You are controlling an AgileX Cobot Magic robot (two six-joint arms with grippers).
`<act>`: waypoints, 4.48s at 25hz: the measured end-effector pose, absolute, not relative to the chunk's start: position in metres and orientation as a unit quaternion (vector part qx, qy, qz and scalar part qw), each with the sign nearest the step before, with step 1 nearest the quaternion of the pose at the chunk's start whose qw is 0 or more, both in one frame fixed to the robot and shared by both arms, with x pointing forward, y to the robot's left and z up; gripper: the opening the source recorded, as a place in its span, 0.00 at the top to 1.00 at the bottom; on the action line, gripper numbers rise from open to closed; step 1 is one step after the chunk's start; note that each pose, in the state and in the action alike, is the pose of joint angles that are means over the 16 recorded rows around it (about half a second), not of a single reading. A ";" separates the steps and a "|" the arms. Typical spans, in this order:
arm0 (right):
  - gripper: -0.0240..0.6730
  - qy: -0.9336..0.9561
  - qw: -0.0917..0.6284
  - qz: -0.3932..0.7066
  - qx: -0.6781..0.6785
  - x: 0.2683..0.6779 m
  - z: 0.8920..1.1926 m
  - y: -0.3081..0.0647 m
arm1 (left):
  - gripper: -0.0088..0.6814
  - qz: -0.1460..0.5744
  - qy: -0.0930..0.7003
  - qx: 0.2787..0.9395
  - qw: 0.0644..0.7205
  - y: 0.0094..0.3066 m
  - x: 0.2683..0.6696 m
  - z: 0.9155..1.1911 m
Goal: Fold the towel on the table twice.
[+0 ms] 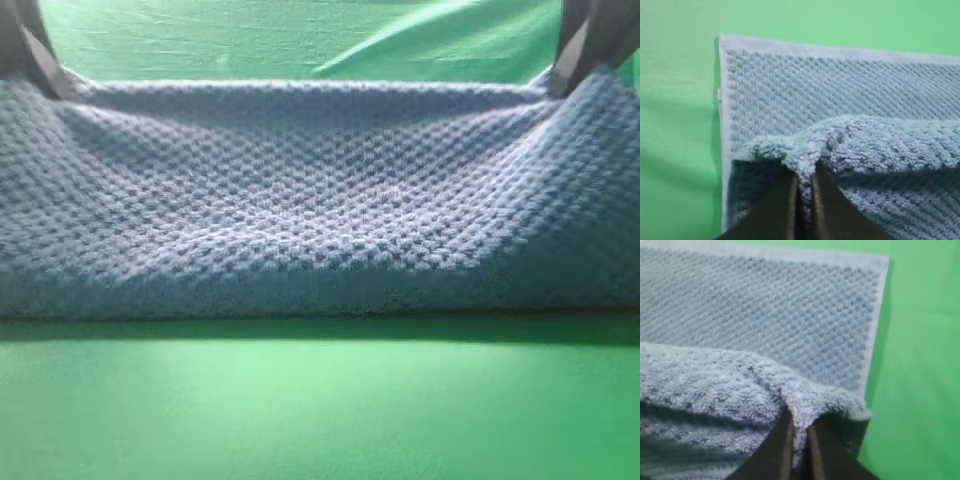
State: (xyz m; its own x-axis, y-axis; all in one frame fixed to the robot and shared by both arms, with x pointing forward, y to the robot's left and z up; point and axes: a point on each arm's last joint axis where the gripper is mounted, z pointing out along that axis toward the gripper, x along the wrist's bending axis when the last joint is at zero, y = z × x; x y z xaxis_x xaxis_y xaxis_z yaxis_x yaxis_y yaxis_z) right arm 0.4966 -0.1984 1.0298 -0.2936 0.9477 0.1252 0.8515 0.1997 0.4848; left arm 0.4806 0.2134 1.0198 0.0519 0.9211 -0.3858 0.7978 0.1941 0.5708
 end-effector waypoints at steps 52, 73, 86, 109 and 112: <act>0.93 0.763 0.204 0.328 0.519 0.496 1.195 -0.203 | 0.93 0.196 0.533 0.712 0.413 0.218 0.467 1.211; 0.97 0.728 0.254 0.468 0.431 0.329 1.173 -0.250 | 0.99 0.274 0.434 0.660 0.548 0.278 0.246 1.144; 0.97 0.677 0.303 0.544 0.392 0.255 1.117 -0.274 | 0.99 0.279 0.441 0.619 0.588 0.287 0.220 1.093; 0.97 0.641 0.296 0.570 0.421 0.251 1.049 -0.278 | 0.99 0.287 0.491 0.544 0.617 0.282 0.268 1.035; 0.97 0.618 0.309 0.583 0.428 0.264 1.034 -0.276 | 0.99 0.299 0.490 0.526 0.628 0.282 0.276 1.024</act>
